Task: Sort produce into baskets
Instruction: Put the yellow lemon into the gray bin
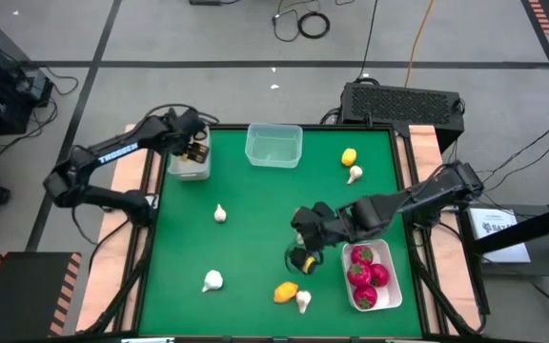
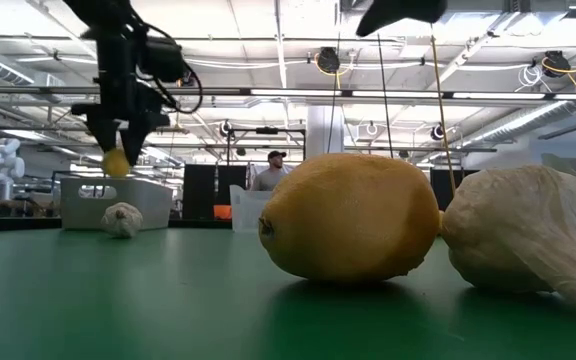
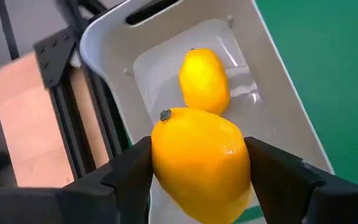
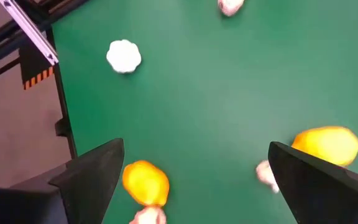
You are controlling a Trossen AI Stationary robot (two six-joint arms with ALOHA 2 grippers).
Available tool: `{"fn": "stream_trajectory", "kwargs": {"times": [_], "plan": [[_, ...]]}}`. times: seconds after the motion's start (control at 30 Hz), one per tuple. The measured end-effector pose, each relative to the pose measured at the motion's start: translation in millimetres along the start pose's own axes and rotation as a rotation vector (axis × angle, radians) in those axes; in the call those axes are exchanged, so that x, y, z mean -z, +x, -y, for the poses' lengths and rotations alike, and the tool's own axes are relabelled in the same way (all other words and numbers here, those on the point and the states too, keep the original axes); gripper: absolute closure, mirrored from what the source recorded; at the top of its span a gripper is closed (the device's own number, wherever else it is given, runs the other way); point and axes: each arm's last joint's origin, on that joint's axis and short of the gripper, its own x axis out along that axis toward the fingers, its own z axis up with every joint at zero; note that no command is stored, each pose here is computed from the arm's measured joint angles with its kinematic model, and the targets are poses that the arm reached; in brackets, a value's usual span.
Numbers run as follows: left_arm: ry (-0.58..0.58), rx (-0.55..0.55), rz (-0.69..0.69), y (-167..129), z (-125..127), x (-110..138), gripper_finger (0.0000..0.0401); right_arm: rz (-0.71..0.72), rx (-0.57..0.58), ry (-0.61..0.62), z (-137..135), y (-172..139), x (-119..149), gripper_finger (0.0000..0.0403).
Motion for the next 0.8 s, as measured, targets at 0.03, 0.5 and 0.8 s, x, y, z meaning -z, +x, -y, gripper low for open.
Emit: {"fn": "stream_trajectory", "kwargs": {"times": [0.03,0.5,0.8], "plan": [[0.023,-0.002,-0.006,2.3,1.3,-0.9,0.0148,0.003,0.011,0.010,-2.5,-1.1,4.0,0.0014],[0.114,0.051,-0.045,3.0,2.8,1.0,0.0064,0.021,0.088,0.051,-14.1,-7.6,27.7,0.0014],[0.124,0.309,-0.003,-20.5,7.9,9.5,0.0063,0.045,0.162,0.103,-5.8,-6.6,24.6,0.0014]]}}
